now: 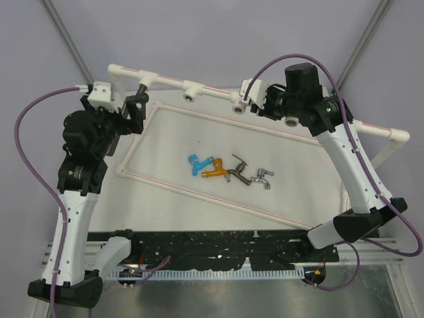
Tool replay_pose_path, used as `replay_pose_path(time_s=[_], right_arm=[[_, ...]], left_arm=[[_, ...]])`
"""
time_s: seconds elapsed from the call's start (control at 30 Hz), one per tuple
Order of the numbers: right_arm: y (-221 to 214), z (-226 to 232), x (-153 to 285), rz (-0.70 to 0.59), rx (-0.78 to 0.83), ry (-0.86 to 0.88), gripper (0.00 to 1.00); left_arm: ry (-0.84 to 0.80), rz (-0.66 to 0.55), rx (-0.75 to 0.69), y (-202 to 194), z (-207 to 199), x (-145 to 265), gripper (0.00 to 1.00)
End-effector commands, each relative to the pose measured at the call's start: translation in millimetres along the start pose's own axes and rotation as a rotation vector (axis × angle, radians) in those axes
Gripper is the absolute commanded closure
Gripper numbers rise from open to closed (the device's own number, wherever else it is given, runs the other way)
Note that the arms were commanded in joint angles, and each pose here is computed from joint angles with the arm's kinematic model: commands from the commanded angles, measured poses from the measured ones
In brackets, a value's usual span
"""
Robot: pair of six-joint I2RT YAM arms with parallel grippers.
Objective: Install the water faucets
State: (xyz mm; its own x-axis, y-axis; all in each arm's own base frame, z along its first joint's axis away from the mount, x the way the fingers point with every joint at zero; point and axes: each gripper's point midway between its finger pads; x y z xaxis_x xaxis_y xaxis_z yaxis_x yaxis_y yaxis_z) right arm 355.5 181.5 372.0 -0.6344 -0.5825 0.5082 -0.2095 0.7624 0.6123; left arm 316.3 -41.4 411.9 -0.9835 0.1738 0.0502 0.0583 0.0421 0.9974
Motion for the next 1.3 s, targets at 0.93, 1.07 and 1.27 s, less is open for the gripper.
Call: replay_pose_path(time_s=[0.93,1.07,1.27], right_arm=[[32.4,32.6,13.7,-0.142,-0.013,0.119,0.95],[32.7,32.7,13.9,-0.145,-0.012,0.117,0.95],[32.1,32.0,13.8,-0.145,-0.009,0.113,0.95]], left_arm=[[0.003,0.128,-1.391,-50.0,-42.0,-69.6,1.00],[-0.006,0.183,-1.557,-77.5,-47.2,-72.8,1.00],[-0.005,0.231,-1.811,-128.6,-47.4,-80.2,1.00]])
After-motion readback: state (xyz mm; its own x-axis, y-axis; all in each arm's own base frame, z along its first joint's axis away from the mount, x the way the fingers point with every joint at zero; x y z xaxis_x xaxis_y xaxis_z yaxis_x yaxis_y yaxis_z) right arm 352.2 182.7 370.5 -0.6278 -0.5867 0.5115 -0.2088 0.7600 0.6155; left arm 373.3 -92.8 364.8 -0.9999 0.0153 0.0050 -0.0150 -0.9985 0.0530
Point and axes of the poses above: each gripper's point midway between its finger pads, its own x axis back along the fingers, its own z axis along the line the jaws close on, y = z × x, and after that the axes turned 1 degree about -x, right-handed
